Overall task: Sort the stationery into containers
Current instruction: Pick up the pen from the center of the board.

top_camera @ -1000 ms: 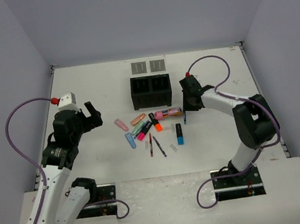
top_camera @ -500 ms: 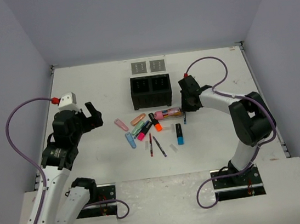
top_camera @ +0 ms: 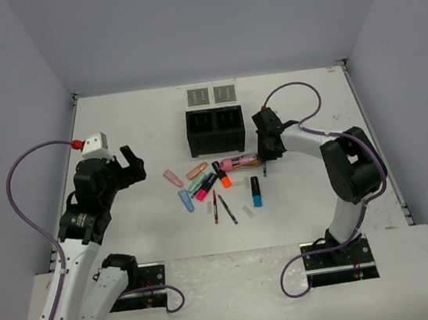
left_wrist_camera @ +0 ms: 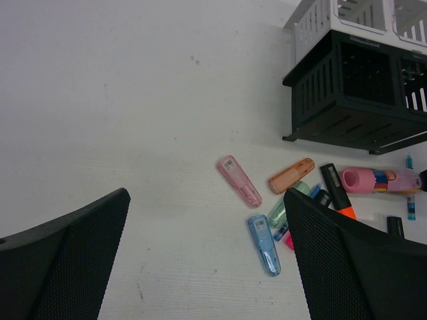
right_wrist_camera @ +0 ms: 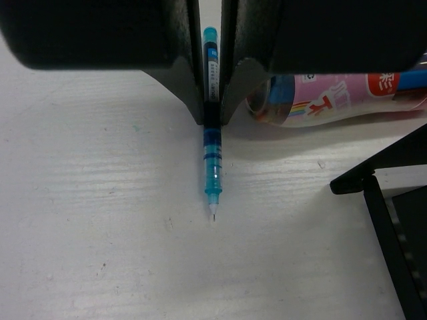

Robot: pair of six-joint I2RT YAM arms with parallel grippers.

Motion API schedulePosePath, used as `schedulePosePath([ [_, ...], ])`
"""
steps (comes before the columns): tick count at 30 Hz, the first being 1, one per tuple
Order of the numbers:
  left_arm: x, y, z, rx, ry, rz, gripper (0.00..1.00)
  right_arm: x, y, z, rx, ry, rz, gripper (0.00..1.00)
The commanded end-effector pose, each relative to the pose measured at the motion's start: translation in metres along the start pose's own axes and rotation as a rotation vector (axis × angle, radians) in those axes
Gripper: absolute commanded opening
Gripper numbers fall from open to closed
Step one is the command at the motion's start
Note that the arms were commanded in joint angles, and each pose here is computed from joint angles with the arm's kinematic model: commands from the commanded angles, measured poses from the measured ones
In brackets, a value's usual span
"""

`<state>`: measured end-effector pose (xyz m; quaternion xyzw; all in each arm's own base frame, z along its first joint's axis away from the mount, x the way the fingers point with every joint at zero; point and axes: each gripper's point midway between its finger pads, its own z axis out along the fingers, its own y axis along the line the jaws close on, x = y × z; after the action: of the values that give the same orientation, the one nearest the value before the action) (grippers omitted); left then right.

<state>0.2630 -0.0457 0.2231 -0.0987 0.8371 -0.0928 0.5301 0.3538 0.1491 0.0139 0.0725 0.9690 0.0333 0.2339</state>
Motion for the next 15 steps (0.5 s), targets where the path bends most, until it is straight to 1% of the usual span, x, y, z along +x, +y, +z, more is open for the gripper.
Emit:
schedulePosePath([
  [1,-0.009,0.007,0.0,-0.041,-0.04,-0.013,1.0,0.005,-0.001,-0.004,0.003,0.03,0.031,0.0],
  [4,-0.004,0.02,-0.003,-0.126,-0.024,-0.112,1.0,0.003,-0.001,-0.015,-0.014,0.006,0.045,0.0],
  [7,-0.004,0.026,-0.004,-0.157,-0.028,-0.126,1.0,-0.005,-0.012,-0.037,0.015,-0.055,0.062,0.0],
  [10,-0.003,0.029,0.0,-0.181,-0.01,-0.116,1.0,-0.021,-0.023,-0.076,0.03,-0.15,0.061,0.0],
  [14,-0.003,0.015,0.005,-0.134,0.02,-0.169,1.0,-0.034,-0.034,-0.128,0.007,-0.275,0.062,0.0],
  [15,0.004,0.002,0.012,-0.112,0.04,-0.194,1.0,-0.036,-0.034,-0.141,-0.022,-0.306,0.063,0.0],
])
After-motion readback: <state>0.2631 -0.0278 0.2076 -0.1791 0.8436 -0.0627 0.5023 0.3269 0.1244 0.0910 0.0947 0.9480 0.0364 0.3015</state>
